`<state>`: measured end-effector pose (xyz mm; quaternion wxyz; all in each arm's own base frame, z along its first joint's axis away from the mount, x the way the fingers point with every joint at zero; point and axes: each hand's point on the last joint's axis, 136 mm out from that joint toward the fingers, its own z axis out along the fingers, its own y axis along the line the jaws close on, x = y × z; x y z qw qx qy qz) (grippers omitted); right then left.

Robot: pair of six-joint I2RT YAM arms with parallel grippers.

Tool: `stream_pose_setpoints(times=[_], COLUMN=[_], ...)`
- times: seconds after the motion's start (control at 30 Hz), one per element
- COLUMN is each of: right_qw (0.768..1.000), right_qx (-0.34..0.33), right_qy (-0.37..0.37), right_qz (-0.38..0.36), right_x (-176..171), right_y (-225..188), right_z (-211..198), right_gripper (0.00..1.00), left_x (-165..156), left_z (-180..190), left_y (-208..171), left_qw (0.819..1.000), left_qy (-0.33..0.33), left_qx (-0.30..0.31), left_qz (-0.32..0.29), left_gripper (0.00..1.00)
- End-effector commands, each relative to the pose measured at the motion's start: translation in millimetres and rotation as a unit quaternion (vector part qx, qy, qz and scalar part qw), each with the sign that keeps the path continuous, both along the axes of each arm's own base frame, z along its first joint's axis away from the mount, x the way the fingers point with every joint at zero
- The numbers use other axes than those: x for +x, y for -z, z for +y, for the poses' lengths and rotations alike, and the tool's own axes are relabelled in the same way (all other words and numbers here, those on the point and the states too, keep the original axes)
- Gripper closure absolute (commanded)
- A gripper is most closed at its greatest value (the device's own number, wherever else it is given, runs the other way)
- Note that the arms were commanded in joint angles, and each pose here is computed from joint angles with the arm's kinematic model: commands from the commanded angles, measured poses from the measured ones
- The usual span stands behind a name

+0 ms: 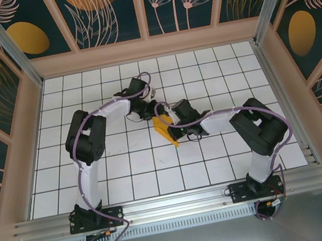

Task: Fold a paper plane with a square sheet of paper (fold left side to right side)
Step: Third fold the triangle at the center of the table.

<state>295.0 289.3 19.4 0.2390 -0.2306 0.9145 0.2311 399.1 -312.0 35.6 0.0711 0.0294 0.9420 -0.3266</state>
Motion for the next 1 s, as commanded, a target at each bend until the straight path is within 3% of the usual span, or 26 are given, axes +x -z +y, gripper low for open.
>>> stream_pose_setpoints(times=[0.0,0.2,0.43,0.63,0.97], right_qw=[0.997,0.997,0.997,0.997,0.997], right_qx=[-0.029,-0.026,-0.028,-0.03,-0.032], right_qy=[-0.004,-0.001,0.002,0.006,0.009], right_qz=[0.071,0.073,0.072,0.071,0.072], right_x=[-28,-28,-26,-26,-26], right_y=[29,29,30,31,32], right_z=[-14,-13,-13,-15,-16], right_gripper=[1.0,1.0,1.0,1.0,1.0], left_x=[13,1,-55,-73,-73], left_z=[19,32,9,-9,-1], left_y=[-7,-35,-49,-30,5], left_qw=[1.0,1.0,0.994,0.993,0.997], left_qy=[-0.007,-0.002,0.024,0.042,0.023], left_qx=[0.017,0.005,-0.109,-0.105,-0.063], left_qz=[-0.005,-0.024,0.001,0.027,0.048], left_gripper=[0.67,0.71,0.75,0.76,0.78])
